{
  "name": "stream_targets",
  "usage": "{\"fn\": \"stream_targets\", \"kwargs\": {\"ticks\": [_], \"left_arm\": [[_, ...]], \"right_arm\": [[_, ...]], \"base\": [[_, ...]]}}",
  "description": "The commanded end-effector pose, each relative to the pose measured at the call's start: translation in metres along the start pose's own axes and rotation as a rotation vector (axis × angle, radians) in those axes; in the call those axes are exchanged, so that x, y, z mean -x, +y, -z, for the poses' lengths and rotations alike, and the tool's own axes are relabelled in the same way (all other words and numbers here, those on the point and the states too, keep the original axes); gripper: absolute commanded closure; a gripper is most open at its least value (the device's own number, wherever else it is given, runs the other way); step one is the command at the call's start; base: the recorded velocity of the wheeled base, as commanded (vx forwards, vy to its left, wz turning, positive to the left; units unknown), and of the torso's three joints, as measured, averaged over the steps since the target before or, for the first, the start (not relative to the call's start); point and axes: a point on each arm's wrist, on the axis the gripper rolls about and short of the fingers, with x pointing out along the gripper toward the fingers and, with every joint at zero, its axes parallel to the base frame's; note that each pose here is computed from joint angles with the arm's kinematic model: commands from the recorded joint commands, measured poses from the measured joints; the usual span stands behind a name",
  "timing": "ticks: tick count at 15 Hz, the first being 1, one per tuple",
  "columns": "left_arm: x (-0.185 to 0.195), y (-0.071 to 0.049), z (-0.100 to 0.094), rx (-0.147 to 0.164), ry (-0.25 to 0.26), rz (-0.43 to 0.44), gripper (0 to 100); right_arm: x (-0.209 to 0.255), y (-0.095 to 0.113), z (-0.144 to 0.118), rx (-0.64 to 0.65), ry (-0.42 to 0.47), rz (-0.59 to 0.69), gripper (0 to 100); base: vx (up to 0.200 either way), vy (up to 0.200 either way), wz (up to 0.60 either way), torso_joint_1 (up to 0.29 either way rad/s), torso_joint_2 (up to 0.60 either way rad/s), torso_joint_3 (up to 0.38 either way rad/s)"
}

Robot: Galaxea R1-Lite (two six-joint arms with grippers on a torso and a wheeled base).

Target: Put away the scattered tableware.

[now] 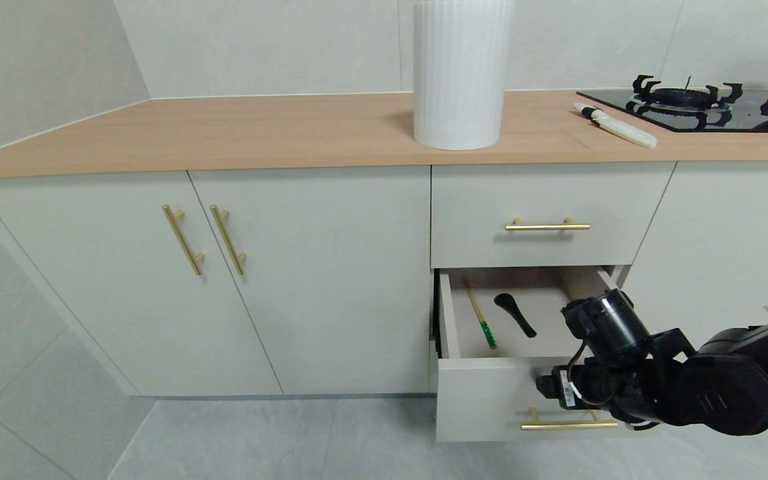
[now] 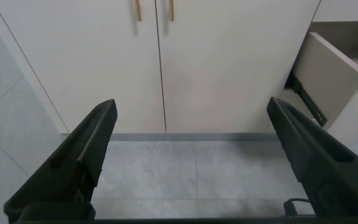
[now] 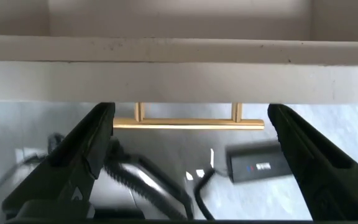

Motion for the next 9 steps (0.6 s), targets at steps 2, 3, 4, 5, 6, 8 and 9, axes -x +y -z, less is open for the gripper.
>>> {"fn": "stream_targets", "kwargs": {"ticks": [2,3,4,5,6,8,9], "left_arm": [[0.0,0.0,0.0,0.001,0.0,-0.001,0],[0.0,0.0,0.0,0.001,0.0,-0.001,0],[0.0,0.0,0.0,0.001,0.0,-0.001,0],[0.0,0.0,0.0,0.001,0.0,-0.001,0],[0.0,0.0,0.0,0.001,0.0,-0.001,0],[0.0,0.0,0.0,0.001,0.0,-0.001,0],[0.0,0.0,0.0,0.001,0.0,-0.001,0]], "right_arm": [[-0.014,-0.002,0.0,-0.025,-0.029,0.029,0],[-0.019,-0.003,-0.001,-0.036,-0.049,0.036,0],[-0.022,-0.003,-0.003,-0.048,-0.073,0.036,0],[-0.026,-0.003,-0.006,-0.065,-0.099,0.031,0],[-0.028,-0.004,-0.008,-0.075,-0.115,0.031,0],[-0.033,-0.005,-0.013,-0.103,-0.161,0.024,0],[-0.035,-0.006,-0.013,-0.107,-0.165,0.024,0]], "base": [[0.0,0.0,0.0,0.0,0.0,0.0],[0.0,0.0,0.0,0.0,0.0,0.0],[0.0,0.0,0.0,0.0,0.0,0.0],[0.0,0.0,0.0,0.0,0.0,0.0],[0.0,0.0,0.0,0.0,0.0,0.0],[0.0,0.0,0.0,0.0,0.0,0.0],[0.0,0.0,0.0,0.0,0.0,0.0]]}}
